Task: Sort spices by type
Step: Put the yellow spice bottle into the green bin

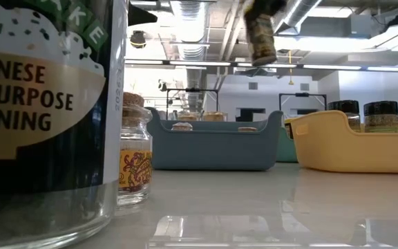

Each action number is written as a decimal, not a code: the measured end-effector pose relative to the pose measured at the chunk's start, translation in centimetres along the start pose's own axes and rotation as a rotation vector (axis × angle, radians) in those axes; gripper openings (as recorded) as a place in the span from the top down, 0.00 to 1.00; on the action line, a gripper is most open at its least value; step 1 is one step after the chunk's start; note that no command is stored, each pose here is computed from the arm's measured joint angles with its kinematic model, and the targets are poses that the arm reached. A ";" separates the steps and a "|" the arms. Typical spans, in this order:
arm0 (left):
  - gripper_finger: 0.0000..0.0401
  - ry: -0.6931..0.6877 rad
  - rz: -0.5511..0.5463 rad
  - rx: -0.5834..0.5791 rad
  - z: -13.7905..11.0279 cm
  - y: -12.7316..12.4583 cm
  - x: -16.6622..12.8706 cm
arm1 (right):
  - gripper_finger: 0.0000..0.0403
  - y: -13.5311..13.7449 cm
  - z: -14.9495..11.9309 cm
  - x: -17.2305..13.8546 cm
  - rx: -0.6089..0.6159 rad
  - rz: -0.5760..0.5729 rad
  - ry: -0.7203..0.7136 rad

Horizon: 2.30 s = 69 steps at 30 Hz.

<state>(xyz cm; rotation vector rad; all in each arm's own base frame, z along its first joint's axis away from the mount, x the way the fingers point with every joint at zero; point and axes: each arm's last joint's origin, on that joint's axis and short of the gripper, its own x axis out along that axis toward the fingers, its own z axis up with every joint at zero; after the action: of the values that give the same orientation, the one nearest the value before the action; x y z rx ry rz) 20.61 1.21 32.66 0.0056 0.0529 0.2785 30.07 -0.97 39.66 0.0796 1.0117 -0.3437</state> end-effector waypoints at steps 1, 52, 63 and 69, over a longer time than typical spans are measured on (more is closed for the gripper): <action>0.18 -0.001 0.003 0.000 0.0 0.0 0.0 | 0.37 -0.4 -1.0 0.0 0.023 -0.013 -0.024; 0.18 -0.035 0.242 -0.037 0.3 2.6 0.3 | 0.35 -9.5 -16.0 10.9 0.566 -0.413 -0.137; 0.18 -0.035 0.241 -0.037 0.3 2.6 0.3 | 0.35 -9.3 -18.4 13.4 0.618 -0.407 -0.154; 0.18 -0.035 0.241 -0.037 0.3 2.6 0.3 | 0.35 -9.8 -18.5 13.4 0.624 -0.427 -0.144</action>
<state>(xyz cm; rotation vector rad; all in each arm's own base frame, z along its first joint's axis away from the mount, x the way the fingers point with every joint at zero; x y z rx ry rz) 20.22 3.77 32.99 -0.0201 0.0121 0.5202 18.27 -9.37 19.42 0.3987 0.7430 -1.0357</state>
